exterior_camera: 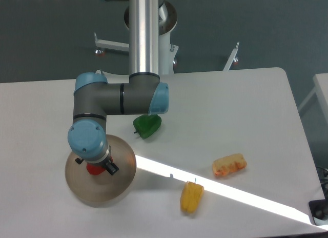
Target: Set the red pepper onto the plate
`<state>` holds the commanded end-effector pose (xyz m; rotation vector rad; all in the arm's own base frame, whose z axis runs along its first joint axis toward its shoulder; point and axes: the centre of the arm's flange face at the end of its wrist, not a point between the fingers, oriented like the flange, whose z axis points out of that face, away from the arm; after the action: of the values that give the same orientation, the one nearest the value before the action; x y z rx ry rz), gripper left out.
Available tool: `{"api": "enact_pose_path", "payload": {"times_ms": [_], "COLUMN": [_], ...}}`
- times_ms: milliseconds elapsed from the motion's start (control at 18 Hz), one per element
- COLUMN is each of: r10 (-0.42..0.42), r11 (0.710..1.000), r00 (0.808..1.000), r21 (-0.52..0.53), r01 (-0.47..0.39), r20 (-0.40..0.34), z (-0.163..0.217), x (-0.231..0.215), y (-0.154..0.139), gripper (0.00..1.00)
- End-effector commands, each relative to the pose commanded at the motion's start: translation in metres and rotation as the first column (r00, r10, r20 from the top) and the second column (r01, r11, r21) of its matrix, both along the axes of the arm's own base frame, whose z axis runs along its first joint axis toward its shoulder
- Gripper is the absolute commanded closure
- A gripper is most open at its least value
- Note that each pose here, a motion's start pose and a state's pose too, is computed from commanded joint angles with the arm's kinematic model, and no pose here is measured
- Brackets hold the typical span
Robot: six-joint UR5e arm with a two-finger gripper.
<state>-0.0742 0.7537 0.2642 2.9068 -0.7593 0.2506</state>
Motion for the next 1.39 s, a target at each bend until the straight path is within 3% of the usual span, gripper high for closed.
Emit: {"api": "enact_pose_path", "payload": {"times_ms": [1389], "r10": [0.008], "r11": [1.000], "r00": [1.000], "r21": [-0.006], "r01": [-0.008], "r20": [0.002], "z": [-0.015], "x": [0.000], "y": [0.001], "gripper": [0.40]}}
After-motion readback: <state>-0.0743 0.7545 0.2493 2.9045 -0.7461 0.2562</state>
